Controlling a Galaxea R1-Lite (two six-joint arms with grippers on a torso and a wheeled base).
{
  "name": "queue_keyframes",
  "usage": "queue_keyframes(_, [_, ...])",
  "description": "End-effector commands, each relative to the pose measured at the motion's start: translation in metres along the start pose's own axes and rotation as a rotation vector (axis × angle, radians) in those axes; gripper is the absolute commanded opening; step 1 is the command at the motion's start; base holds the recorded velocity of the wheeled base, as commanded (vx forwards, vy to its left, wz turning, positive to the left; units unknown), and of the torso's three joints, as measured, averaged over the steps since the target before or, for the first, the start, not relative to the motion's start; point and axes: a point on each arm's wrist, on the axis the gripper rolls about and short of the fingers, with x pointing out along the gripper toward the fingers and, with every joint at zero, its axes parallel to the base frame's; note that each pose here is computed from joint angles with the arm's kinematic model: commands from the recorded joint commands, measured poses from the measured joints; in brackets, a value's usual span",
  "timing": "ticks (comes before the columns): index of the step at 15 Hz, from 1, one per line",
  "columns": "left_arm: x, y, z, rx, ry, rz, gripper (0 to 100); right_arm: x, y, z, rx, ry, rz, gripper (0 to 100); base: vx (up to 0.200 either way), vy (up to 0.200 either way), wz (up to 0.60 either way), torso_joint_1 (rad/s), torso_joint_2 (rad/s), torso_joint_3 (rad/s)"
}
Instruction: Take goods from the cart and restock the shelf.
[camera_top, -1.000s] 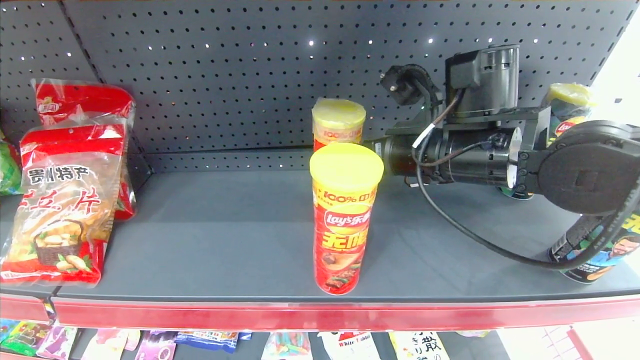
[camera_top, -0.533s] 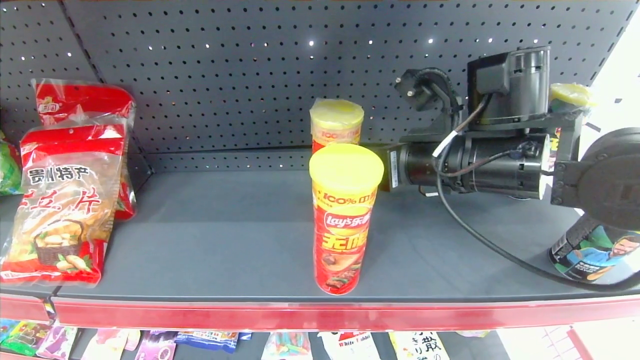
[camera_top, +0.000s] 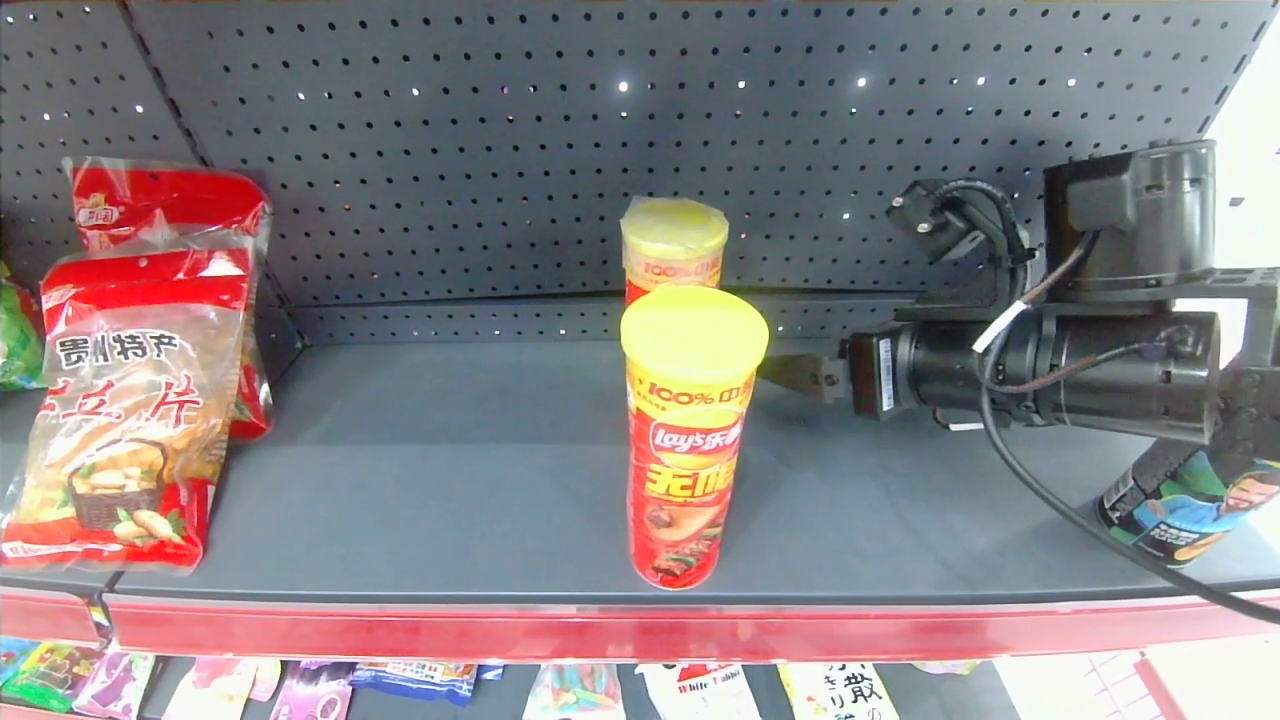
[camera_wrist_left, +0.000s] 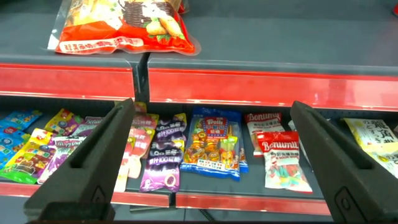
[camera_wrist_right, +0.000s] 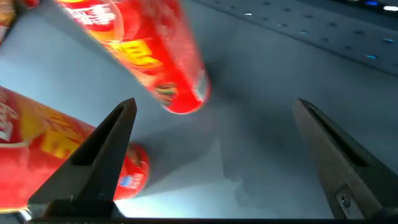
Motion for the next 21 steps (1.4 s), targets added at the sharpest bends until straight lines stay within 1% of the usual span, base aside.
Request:
queue_keyframes(1, [0.000, 0.000, 0.000, 0.000, 0.002, 0.001, 100, -0.016, -0.001, 0.003, 0.004, -0.028, -0.011, 100, 0.000, 0.000, 0.00, 0.000, 0.00, 0.000])
queue_keyframes(4, [0.000, 0.000, 0.000, 0.000, 0.001, 0.001, 100, -0.035, 0.000, 0.011, 0.007, -0.079, -0.013, 100, 0.000, 0.000, 0.00, 0.000, 0.00, 0.000])
queue_keyframes(6, [0.000, 0.000, 0.000, 0.000, 0.002, 0.001, 100, -0.069, 0.001, 0.012, 0.008, -0.099, -0.026, 100, 0.000, 0.000, 0.00, 0.000, 0.00, 0.000])
queue_keyframes(7, [0.000, 0.000, 0.000, 0.000, 0.001, 0.001, 100, -0.087, -0.003, 0.009, 0.014, -0.122, -0.048, 100, 0.000, 0.000, 0.00, 0.000, 0.00, 0.000])
queue_keyframes(9, [0.000, 0.000, 0.000, 0.000, 0.001, 0.001, 100, -0.122, -0.002, 0.005, 0.012, -0.187, -0.062, 100, 0.000, 0.000, 0.00, 0.000, 0.00, 0.000])
queue_keyframes(11, [0.000, 0.000, 0.000, 0.000, 0.001, 0.001, 100, -0.165, -0.001, -0.008, 0.010, -0.256, -0.093, 100, 0.000, 0.000, 0.00, 0.000, 0.00, 0.000])
queue_keyframes(12, [0.000, 0.000, 0.000, 0.000, 0.002, 0.001, 100, -0.178, -0.001, -0.013, 0.011, -0.280, -0.107, 100, 0.000, 0.000, 0.00, 0.000, 0.00, 0.000])
queue_keyframes(13, [0.000, 0.000, 0.000, 0.000, 0.002, 0.001, 100, -0.218, 0.000, -0.029, 0.014, -0.322, -0.162, 100, 0.000, 0.000, 0.00, 0.000, 0.00, 0.000])
queue_keyframes(14, [0.000, 0.000, 0.000, 0.000, 0.002, 0.001, 100, -0.242, 0.005, -0.042, 0.014, -0.315, -0.178, 100, 0.000, 0.000, 0.00, 0.000, 0.00, 0.000])
queue_keyframes(15, [0.000, 0.000, 0.000, 0.000, 0.002, 0.001, 100, -0.271, 0.014, -0.057, 0.007, -0.327, -0.189, 100, 0.000, 0.000, 0.00, 0.000, 0.00, 0.000])
queue_keyframes(16, [0.000, 0.000, 0.000, 0.000, 0.002, 0.001, 100, -0.289, 0.020, -0.069, 0.006, -0.351, -0.225, 100, 0.000, 0.000, 0.00, 0.000, 0.00, 0.000])
queue_keyframes(17, [0.000, 0.000, 0.000, 0.000, 0.002, 0.001, 100, -0.299, 0.025, -0.078, 0.008, -0.362, -0.258, 100, 0.000, 0.000, 0.00, 0.000, 0.00, 0.000])
queue_keyframes(18, [0.000, 0.000, 0.000, 0.000, 0.001, 0.001, 100, -0.321, 0.039, -0.102, 0.004, -0.378, -0.287, 100, 0.000, 0.000, 0.00, 0.000, 0.00, 0.000])
queue_keyframes(19, [0.000, 0.000, 0.000, 0.000, 0.002, 0.001, 100, -0.329, 0.044, -0.116, 0.009, -0.381, -0.298, 100, 0.000, 0.000, 0.00, 0.000, 0.00, 0.000])
queue_keyframes(20, [0.000, 0.000, 0.000, 0.000, 0.001, 0.001, 100, -0.335, 0.046, -0.133, 0.015, -0.396, -0.339, 100, 0.000, 0.000, 0.00, 0.000, 0.00, 0.000])
queue_keyframes(21, [0.000, 0.000, 0.000, 0.000, 0.001, 0.001, 100, -0.334, 0.046, -0.142, 0.022, -0.397, -0.360, 100, 0.000, 0.000, 0.00, 0.000, 0.00, 0.000])
